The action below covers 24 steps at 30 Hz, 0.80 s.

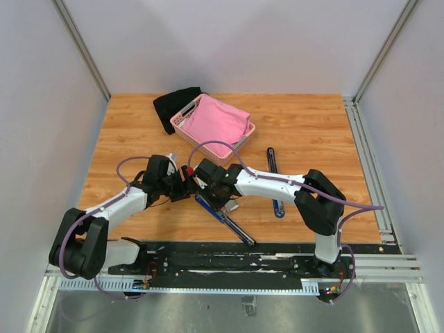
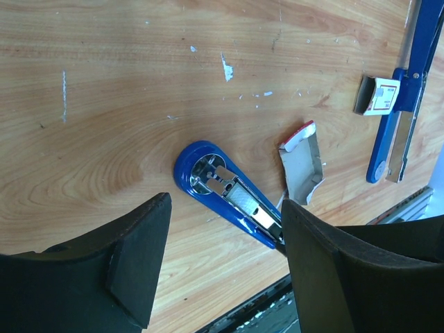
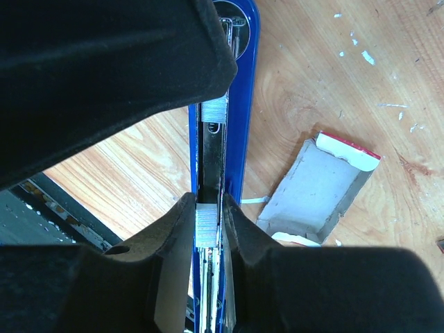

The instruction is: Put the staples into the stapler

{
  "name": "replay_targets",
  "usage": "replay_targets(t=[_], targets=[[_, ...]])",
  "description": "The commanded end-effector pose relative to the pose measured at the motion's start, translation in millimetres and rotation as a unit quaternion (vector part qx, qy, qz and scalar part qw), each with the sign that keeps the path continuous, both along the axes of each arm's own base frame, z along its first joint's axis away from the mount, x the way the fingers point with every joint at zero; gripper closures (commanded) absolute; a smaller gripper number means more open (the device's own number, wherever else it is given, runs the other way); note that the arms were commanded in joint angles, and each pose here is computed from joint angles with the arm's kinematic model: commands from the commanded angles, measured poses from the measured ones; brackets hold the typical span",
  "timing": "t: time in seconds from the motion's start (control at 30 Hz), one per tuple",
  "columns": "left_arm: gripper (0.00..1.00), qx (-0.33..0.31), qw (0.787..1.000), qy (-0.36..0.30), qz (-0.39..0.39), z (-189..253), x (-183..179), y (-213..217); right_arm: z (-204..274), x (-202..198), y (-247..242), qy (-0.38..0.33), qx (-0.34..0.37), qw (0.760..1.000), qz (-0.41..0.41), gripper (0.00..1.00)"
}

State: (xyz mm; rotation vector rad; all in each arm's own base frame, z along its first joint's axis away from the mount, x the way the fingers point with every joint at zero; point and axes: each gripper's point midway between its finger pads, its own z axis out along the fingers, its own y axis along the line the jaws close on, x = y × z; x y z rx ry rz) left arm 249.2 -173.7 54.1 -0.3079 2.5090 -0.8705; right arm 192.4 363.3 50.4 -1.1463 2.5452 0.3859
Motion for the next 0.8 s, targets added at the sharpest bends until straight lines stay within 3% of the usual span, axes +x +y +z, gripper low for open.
replay_targets(t=[0.0,0.33,0.63,0.77], targets=[[0.31,0.001,1.000,-0.016,0.000,8.0,10.2,-1.0,8.3,-3.0,-0.6,-0.007,-0.003,1.000,0.003,0.79],[0.32,0.005,1.000,-0.016,0.005,7.9,10.1,1.9,30.3,0.8,5.4,-0.021,0.021,1.000,-0.001,0.94],[0.32,0.006,1.000,-0.013,0.005,6.1,9.5,2.6,28.7,0.3,2.6,-0.019,0.017,1.000,-0.006,0.95],[0.31,0.005,1.000,-0.013,0.005,6.6,9.1,2.3,27.6,-4.1,4.6,-0.008,0.024,1.000,-0.003,0.86]])
